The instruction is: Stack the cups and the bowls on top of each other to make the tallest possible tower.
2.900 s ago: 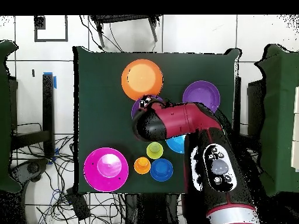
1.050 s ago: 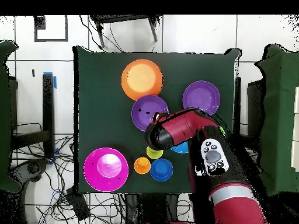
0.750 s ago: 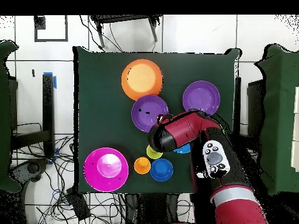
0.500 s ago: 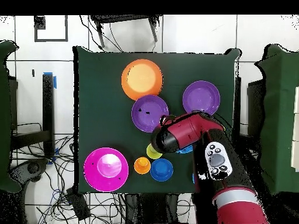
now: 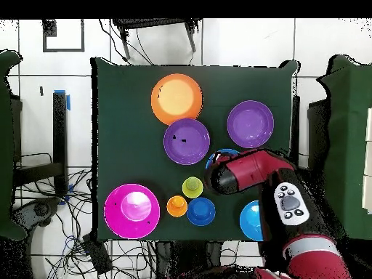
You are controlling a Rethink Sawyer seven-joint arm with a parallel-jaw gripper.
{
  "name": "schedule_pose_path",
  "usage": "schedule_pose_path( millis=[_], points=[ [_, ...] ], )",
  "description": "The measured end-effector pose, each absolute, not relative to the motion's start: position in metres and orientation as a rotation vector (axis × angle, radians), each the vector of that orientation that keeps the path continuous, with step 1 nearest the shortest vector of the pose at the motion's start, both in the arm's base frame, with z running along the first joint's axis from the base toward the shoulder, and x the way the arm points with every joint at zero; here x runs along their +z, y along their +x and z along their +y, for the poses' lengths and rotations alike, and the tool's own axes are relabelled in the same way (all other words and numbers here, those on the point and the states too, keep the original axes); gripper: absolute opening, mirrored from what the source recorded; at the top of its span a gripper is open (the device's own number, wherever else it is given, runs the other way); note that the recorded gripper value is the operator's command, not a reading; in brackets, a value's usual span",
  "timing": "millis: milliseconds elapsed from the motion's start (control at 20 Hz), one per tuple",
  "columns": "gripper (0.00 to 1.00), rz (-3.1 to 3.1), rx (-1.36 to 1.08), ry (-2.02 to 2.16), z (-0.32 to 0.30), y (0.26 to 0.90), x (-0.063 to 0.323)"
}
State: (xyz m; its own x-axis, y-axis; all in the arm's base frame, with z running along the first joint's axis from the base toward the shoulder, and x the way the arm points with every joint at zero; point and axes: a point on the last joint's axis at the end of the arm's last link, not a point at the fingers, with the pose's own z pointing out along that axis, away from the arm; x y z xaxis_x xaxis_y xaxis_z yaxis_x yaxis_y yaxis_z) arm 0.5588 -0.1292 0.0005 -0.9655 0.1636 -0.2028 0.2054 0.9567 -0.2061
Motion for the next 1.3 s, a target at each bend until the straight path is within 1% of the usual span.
schedule_pose_path(
  millis=[250, 600, 1300],
  points=[
    [1.00, 2.985, -0.310, 0.458, -0.156, 0.536, -0.020],
    [1.00, 3.016, -0.285, 0.554, -0.175, 0.517, -0.038],
    [1.00, 3.013, -0.231, 0.629, -0.165, 0.522, -0.034]
  ],
)
